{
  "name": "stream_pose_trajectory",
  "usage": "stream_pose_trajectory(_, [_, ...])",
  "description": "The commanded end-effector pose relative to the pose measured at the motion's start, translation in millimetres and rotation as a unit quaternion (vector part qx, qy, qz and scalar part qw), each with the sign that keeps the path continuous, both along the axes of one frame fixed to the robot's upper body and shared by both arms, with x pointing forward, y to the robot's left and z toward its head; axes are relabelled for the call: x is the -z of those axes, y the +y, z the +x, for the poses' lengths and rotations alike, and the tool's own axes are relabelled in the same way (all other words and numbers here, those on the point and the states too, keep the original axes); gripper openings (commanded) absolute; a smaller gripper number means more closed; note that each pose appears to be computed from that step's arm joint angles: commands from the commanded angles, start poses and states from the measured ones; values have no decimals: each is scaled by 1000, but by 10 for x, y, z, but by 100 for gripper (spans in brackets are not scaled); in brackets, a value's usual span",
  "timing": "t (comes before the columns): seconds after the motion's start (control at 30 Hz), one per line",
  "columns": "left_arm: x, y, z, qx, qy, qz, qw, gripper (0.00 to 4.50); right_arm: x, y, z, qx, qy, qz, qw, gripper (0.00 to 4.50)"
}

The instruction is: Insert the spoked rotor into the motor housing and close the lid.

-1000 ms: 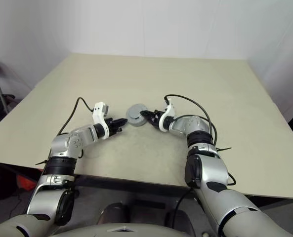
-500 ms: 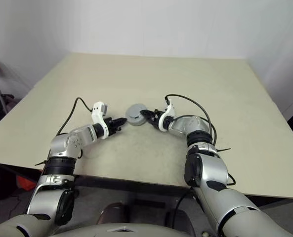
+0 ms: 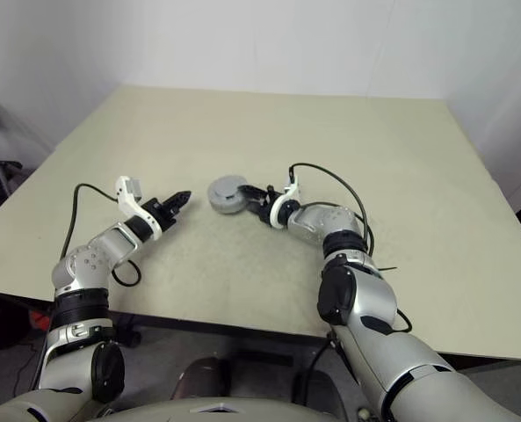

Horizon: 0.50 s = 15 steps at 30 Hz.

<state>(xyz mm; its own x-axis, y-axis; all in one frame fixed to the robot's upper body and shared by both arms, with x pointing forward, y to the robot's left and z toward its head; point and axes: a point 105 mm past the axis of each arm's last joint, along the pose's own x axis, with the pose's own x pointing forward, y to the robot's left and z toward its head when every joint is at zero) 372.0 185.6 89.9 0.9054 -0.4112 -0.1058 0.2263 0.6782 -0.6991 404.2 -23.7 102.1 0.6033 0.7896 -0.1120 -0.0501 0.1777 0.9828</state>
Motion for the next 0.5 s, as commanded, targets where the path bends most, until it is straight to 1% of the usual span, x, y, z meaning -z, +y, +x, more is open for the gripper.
stream_pose_trajectory(0.03, [-57, 36, -15, -18, -20, 1, 1000, 48, -650, 10, 140, 7, -76, 60, 995, 200])
stream_pose_trajectory(0.1, [-77, 42, -37, -23, -28, -28, 999, 90, -757, 26, 141, 2, -86, 64, 994, 200])
stream_pose_trajectory(0.2, [-98, 41, -51, -26, -33, -61, 997, 186, -842, 43, 135, -4, -93, 64, 994, 200])
stream_pose_trajectory(0.27, [-122, 7, -61, -18, -38, -70, 997, 256, -840, 45, 132, -5, -92, 60, 994, 200])
stream_pose_trajectory(0.43, [-324, -167, -116, 25, -76, -116, 990, 427, -732, 85, 102, -17, -79, 35, 996, 200])
stream_pose_trajectory(0.47, [-345, -195, -127, 32, -79, -124, 989, 446, -727, 96, 95, -19, -78, 33, 996, 200])
stream_pose_trajectory(0.5, [-354, -214, -135, 37, -79, -131, 988, 446, -724, 100, 91, -21, -79, 32, 996, 200])
